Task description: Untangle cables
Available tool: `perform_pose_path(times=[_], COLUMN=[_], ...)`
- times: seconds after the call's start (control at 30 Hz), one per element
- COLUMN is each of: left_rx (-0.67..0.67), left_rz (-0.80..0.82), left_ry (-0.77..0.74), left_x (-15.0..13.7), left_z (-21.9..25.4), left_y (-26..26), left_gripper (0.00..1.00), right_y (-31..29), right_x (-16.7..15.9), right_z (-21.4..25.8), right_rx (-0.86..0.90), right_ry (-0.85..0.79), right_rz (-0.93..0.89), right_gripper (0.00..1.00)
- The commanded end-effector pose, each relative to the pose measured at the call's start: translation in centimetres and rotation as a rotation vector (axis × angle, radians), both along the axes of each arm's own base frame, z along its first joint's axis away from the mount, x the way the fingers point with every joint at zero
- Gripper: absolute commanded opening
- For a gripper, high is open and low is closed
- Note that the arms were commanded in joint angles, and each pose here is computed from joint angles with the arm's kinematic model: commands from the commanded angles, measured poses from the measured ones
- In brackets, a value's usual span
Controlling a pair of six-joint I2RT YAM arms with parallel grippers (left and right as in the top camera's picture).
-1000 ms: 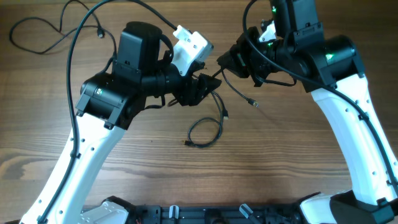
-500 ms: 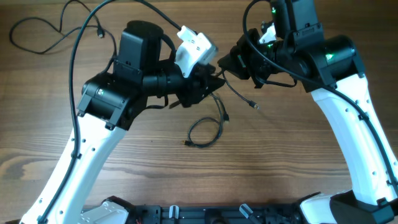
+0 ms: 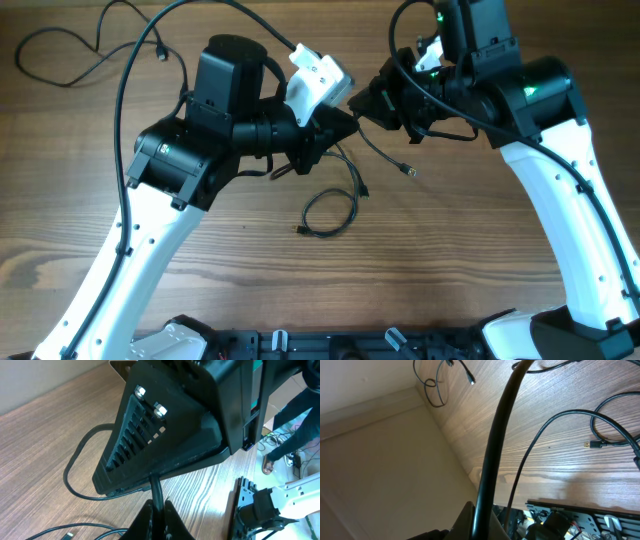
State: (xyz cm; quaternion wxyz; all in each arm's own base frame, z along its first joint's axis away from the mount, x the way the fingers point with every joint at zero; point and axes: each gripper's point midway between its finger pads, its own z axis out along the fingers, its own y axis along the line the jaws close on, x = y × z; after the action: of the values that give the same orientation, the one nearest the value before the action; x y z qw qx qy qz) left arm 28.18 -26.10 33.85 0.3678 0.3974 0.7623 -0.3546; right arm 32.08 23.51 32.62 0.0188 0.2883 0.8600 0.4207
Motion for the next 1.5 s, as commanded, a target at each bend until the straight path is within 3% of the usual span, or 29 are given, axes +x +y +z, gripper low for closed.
perform_pose_path(times=[0.0,0.1,0.23,0.3,0.33,0.37,0.57,0.77,0.8,0.87,0.93,1.13,1.27,1.37,1.47], left_rx=[0.0,-0.002,-0.013,-0.014,-0.014,-0.014,-0.068,-0.106,-0.111,-0.123,-0.12,-0.145,-0.328,-0.41,-0.439], left_rz=[-0.007,-0.007,-0.007,-0.007,-0.007,-0.007,0.021,0.08,0.105,0.253,0.346,0.515,0.26,0.295,0.349], left_ry=[-0.003,-0.008,-0.029,-0.031,-0.031,-0.031,0.035,0.072,0.082,0.151,0.202,0.308,0.244,0.311,0.266], left_x=[0.0,0.1,0.4,0.4,0.4,0.4,0.4,1.3,1.7,3.7,4.7,6.2,4.8,5.1,6.1], left_z=[0.0,0.1,0.5,0.5,0.5,0.5,1.1,1.7,1.7,1.4,0.8,0.0,5.0,6.4,7.5], left_y=[-0.2,-0.2,-0.3,-0.3,-0.3,-0.3,-0.7,-0.3,0.1,2.0,3.7,6.2,2.9,2.8,3.8], left_gripper=[0.07,0.23,0.35,0.34,0.24,0.04,0.04,0.04,0.04,0.04,0.04,0.04,0.04,0.04,0.04], right_y=[0.4,0.4,0.4,0.4,0.4,0.4,0.3,-1.4,-1.7,-3.2,-4.3,-12.2,-16.3,-17.7,-18.5], right_x=[-0.2,-0.2,-0.2,-0.2,-0.2,-0.2,0.0,1.3,1.6,2.6,3.3,5.3,4.4,4.0,3.4], right_z=[0.1,0.1,0.1,0.1,0.1,0.1,-0.1,-1.1,-1.2,-1.6,-1.7,-3.1,-4.6,-5.0,-5.3], right_rx=[0.007,0.008,0.008,0.007,0.007,0.007,-0.007,-0.125,-0.142,-0.197,-0.211,-0.351,-0.543,-0.619,-0.676], right_ry=[-0.007,-0.008,-0.007,-0.007,-0.007,-0.007,-0.019,-0.081,-0.088,-0.106,-0.108,-0.062,-0.015,-0.004,0.006], right_rz=[0.031,0.032,0.032,0.032,0.032,0.032,0.028,-0.03,-0.045,-0.103,-0.14,-0.356,-0.458,-0.489,-0.478], right_gripper=[0.04,0.04,0.04,0.05,0.05,0.05,0.05,0.44,0.54,0.83,1.0,1.0,1.0,1.0,1.0])
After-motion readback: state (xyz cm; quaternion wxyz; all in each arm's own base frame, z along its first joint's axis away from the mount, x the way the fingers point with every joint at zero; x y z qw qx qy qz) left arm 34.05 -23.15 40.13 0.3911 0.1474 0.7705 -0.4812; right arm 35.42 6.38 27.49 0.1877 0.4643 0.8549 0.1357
